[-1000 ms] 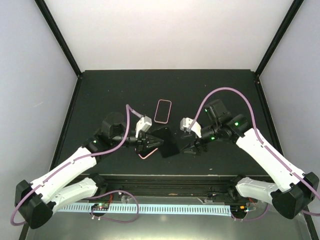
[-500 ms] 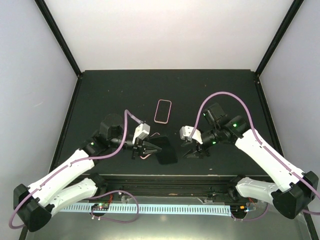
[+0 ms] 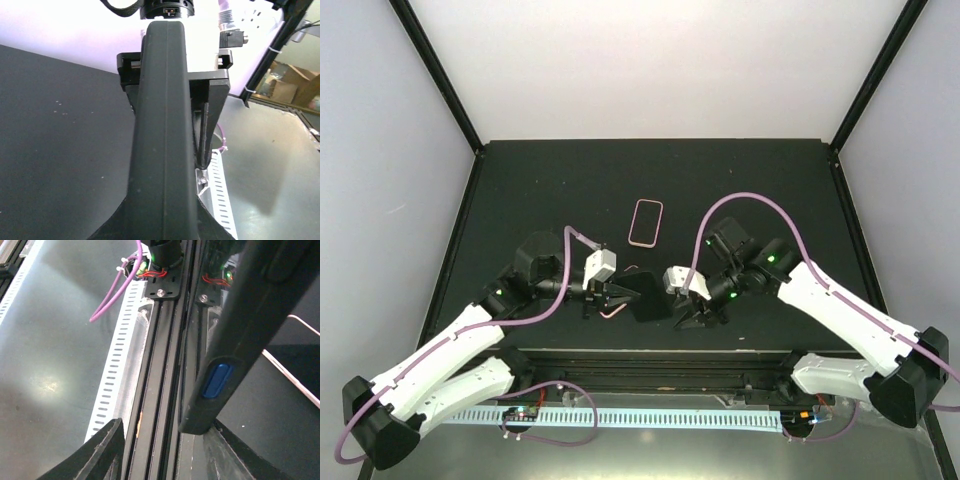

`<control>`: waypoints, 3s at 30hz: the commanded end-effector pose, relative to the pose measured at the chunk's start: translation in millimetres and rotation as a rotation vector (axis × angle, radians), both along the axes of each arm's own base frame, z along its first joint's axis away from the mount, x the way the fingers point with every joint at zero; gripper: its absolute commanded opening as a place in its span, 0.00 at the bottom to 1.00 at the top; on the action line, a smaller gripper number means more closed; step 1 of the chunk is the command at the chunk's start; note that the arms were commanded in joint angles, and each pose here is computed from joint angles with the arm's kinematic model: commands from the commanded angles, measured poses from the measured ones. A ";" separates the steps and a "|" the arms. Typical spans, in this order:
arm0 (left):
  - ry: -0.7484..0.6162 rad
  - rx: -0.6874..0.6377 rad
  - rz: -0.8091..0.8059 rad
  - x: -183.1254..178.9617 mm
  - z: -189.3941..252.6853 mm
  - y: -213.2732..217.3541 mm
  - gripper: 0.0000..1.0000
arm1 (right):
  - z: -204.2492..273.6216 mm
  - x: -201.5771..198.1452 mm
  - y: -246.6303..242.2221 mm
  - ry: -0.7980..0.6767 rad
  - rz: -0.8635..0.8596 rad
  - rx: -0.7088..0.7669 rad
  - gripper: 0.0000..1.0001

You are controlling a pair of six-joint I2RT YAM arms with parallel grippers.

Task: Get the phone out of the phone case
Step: Remove the phone case from the phone.

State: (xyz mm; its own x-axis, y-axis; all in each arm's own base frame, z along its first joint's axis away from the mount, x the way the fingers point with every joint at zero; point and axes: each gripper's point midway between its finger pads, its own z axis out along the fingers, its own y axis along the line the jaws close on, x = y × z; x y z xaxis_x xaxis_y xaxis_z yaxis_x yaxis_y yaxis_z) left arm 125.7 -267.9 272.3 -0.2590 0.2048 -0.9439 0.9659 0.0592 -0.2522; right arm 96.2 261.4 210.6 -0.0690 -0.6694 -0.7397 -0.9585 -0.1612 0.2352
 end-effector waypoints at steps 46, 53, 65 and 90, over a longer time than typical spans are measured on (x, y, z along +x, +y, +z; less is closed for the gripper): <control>0.091 -0.172 -0.431 -61.1 52.5 4.0 0.01 | 8.8 7.9 3.4 -0.420 0.152 0.088 0.27; 0.090 -0.176 -0.448 -65.4 54.6 5.4 0.01 | 8.1 13.8 7.4 -0.424 0.135 0.083 0.28; 0.071 -0.185 -0.455 -71.3 57.1 7.9 0.02 | 38.6 45.5 25.5 -0.287 -0.041 0.185 0.30; 0.136 -0.120 -0.267 -28.6 40.7 -17.7 0.02 | 108.2 46.9 32.7 -0.046 -0.148 0.411 0.52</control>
